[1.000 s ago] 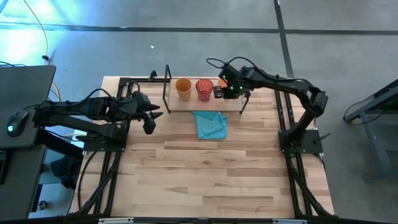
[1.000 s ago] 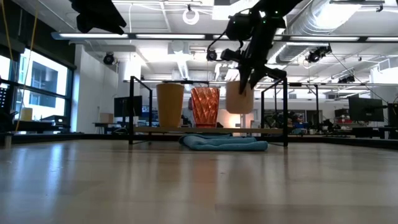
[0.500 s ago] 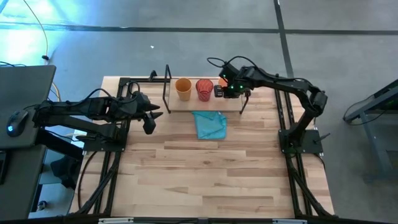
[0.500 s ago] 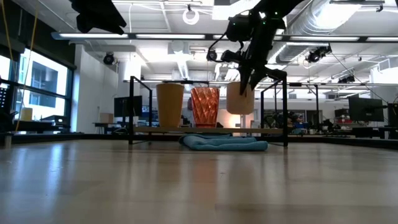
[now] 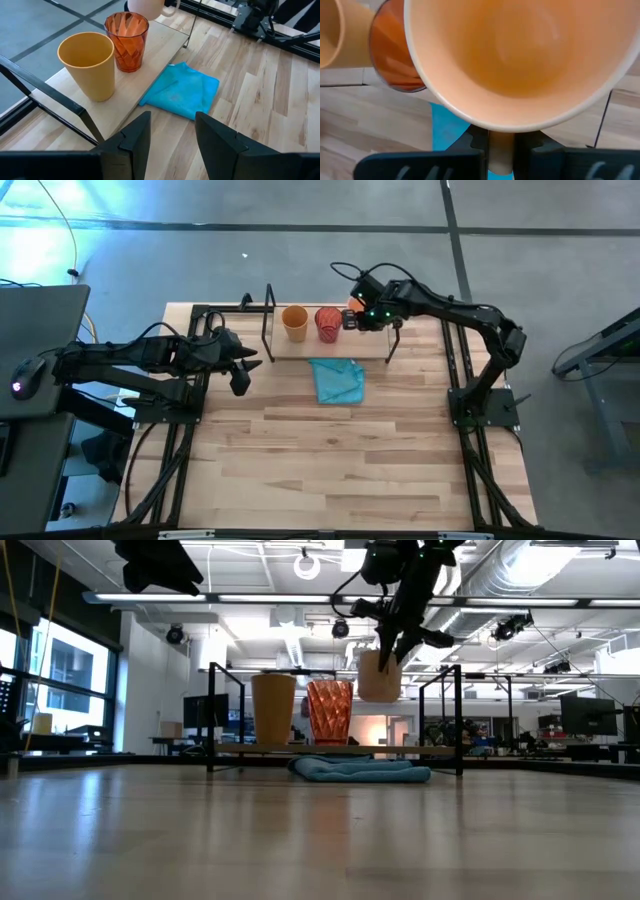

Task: Stack small to large cups/mugs on shelf
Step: Put the light orange mug on the shelf

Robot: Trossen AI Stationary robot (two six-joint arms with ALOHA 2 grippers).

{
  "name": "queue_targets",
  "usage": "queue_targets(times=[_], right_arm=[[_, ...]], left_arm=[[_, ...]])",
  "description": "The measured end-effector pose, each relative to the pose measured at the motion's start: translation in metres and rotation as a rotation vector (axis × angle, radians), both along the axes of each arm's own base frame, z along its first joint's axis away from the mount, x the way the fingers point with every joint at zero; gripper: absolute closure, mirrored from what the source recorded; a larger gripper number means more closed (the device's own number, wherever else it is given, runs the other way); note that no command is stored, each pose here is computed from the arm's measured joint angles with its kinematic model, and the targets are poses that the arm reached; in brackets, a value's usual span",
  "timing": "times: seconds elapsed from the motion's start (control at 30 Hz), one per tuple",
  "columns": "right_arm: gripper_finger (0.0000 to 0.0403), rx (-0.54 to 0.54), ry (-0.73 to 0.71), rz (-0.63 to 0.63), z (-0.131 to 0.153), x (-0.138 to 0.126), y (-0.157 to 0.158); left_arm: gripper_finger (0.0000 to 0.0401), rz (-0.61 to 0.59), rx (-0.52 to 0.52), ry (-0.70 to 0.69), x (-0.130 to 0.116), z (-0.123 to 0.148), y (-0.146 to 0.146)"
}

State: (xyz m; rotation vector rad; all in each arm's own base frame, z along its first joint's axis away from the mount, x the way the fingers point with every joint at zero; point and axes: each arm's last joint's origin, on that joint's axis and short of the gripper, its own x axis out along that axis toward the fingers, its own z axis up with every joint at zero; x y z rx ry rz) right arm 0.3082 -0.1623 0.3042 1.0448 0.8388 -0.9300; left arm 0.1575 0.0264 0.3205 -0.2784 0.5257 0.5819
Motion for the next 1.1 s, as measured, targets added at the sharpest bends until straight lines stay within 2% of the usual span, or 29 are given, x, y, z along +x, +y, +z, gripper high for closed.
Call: queue_targets(times=[0.17, 0.43, 0.7, 0.8, 0.97, 1.1], right_arm=[[0.0383, 0.003, 0.011, 0.026, 0.000, 0.002, 0.006], [0.0383, -0.009, 0.126, 0.186, -0.004, -0.004, 0.012], [0.0383, -0.051, 0.202, 0.344, -0.005, -0.014, 0.003], [0.0383, -0.028, 0.214, 0.318, -0.005, -0.017, 0.000], [0.0383, 0.030, 0.195, 0.161, -0.006, -0.020, -0.002], [0.0383, 0.033, 0.172, 0.102, -0.005, -0.015, 0.003]], left_arm=[[0.0258, -0.001, 0.000, 0.001, 0.000, 0.000, 0.000], [0.0258, -0.016, -0.012, 0.009, 0.000, -0.001, -0.001], [0.0258, -0.017, -0.023, 0.004, 0.000, -0.001, -0.001], [0.0258, -0.014, -0.027, 0.000, 0.000, -0.001, -0.001], [0.0258, -0.007, -0.036, -0.008, 0.000, -0.001, -0.001], [0.0258, -0.006, -0.036, -0.019, 0.001, 0.000, -0.001]])
